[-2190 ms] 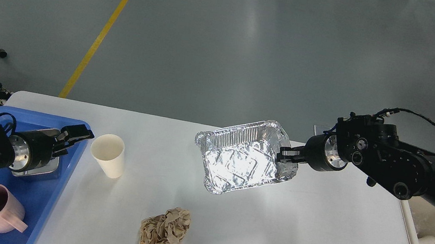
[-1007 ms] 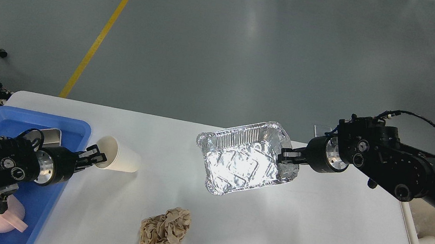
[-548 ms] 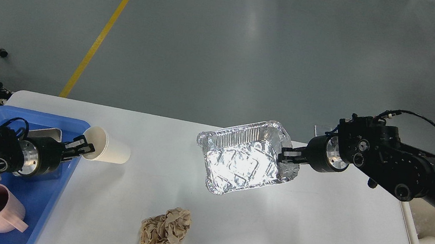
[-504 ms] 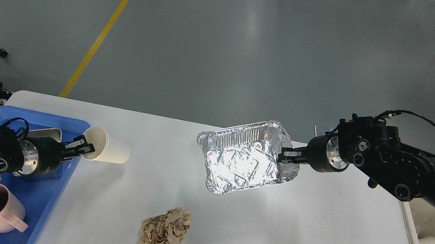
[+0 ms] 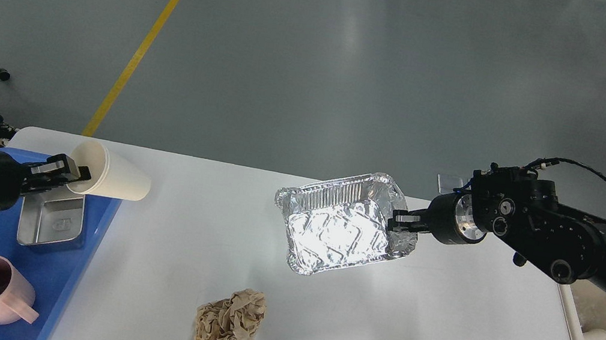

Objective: Tidy desktop
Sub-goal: 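Grasp the white paper cup with the left gripper and lift it, then carry the paper cup over the foil tray and lower it in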

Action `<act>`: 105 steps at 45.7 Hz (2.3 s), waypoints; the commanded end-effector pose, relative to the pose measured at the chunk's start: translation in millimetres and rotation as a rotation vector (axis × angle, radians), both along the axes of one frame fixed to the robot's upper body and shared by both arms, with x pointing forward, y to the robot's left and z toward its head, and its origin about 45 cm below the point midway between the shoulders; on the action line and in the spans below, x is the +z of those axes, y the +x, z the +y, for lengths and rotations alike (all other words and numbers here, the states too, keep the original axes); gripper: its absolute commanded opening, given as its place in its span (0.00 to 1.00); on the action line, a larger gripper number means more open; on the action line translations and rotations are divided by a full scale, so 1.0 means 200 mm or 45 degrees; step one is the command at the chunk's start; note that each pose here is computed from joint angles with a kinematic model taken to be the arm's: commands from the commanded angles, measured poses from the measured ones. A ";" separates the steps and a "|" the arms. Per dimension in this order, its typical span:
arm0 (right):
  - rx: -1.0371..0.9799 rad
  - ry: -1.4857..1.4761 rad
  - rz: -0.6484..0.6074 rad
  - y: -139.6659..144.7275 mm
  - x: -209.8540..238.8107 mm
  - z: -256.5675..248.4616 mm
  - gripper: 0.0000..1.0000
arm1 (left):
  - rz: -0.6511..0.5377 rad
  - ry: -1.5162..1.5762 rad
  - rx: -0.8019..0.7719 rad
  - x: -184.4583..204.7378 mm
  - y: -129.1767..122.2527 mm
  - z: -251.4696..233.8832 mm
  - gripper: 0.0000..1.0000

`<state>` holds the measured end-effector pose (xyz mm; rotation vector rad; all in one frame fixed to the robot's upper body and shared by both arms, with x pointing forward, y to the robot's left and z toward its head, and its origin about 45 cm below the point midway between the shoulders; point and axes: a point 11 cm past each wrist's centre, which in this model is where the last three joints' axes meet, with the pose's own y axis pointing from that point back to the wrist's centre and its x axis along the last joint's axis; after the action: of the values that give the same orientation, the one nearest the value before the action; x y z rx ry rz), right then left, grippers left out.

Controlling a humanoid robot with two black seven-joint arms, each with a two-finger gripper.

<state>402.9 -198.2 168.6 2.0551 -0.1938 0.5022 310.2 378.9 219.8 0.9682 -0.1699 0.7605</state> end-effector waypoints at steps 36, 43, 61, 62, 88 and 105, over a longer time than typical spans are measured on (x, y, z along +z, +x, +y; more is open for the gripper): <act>-0.001 0.022 0.010 0.00 0.02 0.02 0.00 | -0.144 -0.092 -0.241 0.36 0.24 -0.25 0.00; -0.004 0.025 0.008 0.01 0.03 0.02 0.00 | -0.170 -0.052 -0.384 0.38 0.34 -0.45 0.00; 0.005 0.029 0.012 0.00 0.02 0.04 0.00 | -0.159 0.111 -0.700 0.40 0.54 -0.98 0.00; 0.005 0.029 0.012 0.00 0.02 0.04 0.00 | -0.160 0.111 -0.715 0.40 0.55 -1.02 0.00; 0.005 0.039 0.011 0.00 0.02 0.04 0.00 | -0.096 0.292 -1.052 0.24 0.51 -1.67 0.01; 0.006 0.041 0.010 0.00 0.03 0.04 0.00 | -0.088 0.361 -1.072 0.16 0.52 -1.79 0.02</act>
<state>402.9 -189.3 174.3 2.0898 -0.1930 0.4977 413.1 22.2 253.5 1.0094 -0.7095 -0.0077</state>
